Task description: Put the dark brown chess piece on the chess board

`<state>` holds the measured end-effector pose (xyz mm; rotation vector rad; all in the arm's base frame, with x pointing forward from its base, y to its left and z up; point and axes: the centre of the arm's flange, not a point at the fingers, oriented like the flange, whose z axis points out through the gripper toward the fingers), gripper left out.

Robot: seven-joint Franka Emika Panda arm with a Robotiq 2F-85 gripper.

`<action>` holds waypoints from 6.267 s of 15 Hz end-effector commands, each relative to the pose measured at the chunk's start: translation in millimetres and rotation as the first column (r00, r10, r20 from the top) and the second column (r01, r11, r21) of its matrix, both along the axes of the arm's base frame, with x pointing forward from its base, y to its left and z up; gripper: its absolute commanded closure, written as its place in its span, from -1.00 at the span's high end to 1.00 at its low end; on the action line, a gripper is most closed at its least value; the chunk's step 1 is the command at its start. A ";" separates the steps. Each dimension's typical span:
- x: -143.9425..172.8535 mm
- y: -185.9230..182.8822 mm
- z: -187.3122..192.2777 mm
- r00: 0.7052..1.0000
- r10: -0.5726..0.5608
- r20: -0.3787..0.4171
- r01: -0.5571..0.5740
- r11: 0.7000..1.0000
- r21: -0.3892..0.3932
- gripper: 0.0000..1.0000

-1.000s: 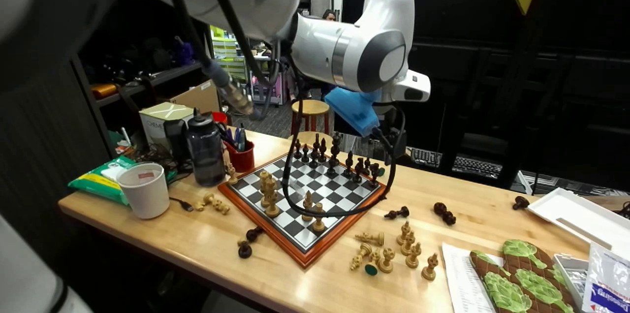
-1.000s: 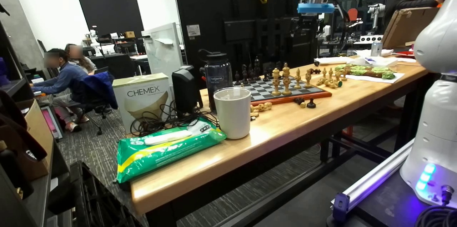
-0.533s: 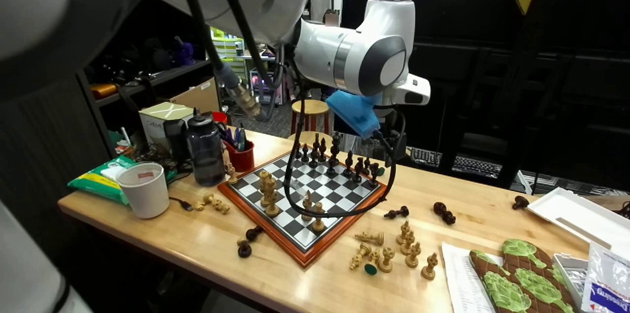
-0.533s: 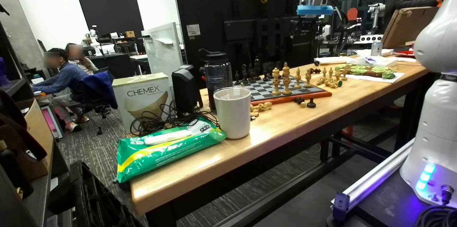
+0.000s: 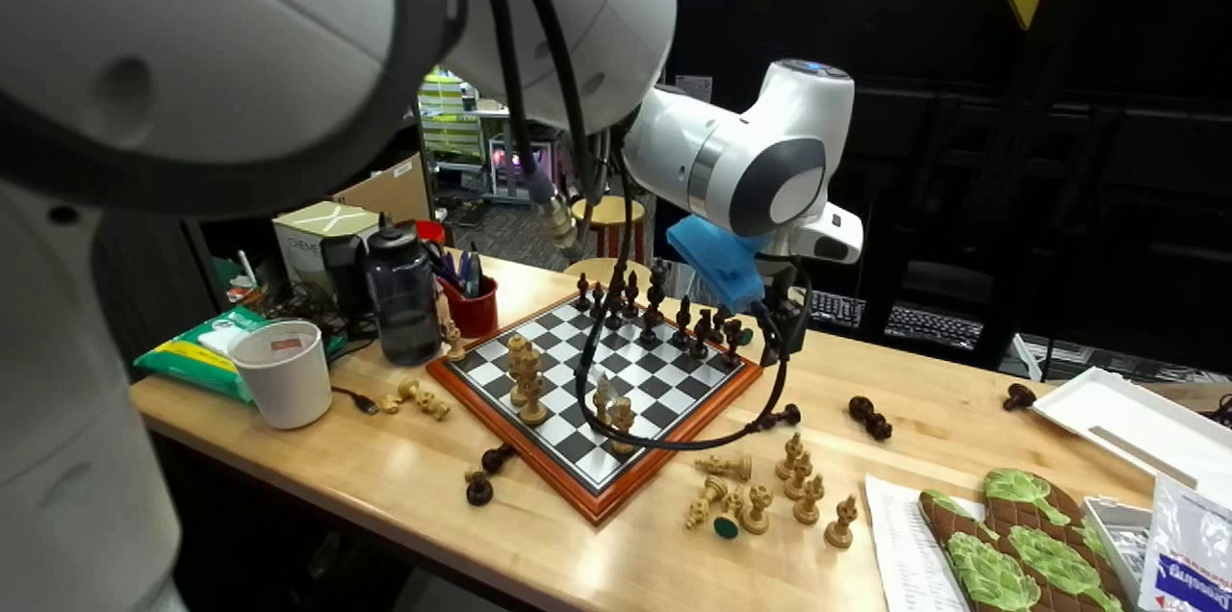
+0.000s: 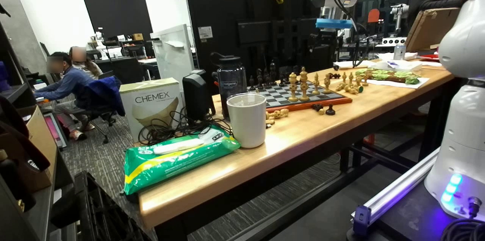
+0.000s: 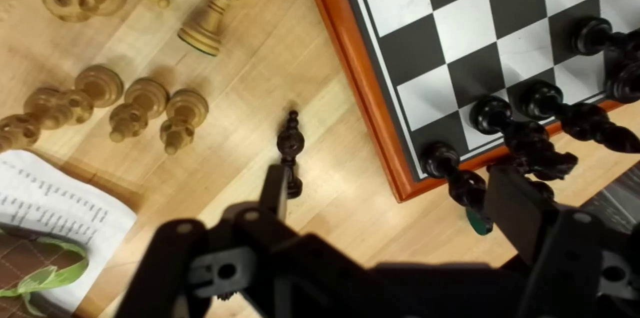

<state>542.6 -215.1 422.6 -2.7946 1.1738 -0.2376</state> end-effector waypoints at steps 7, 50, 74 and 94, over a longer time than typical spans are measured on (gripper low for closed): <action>21.6 -44.6 -57.9 0.993 -0.072 -0.096 0.079 0.994 0.080 1.00; 7.7 -23.9 -41.4 0.994 0.026 -0.110 0.005 0.962 0.273 -0.89; -0.1 -14.0 -82.0 0.950 0.260 -0.174 0.048 0.429 0.902 -0.89; 30.1 -32.3 -133.5 0.888 0.309 -0.340 0.208 0.391 0.897 -0.89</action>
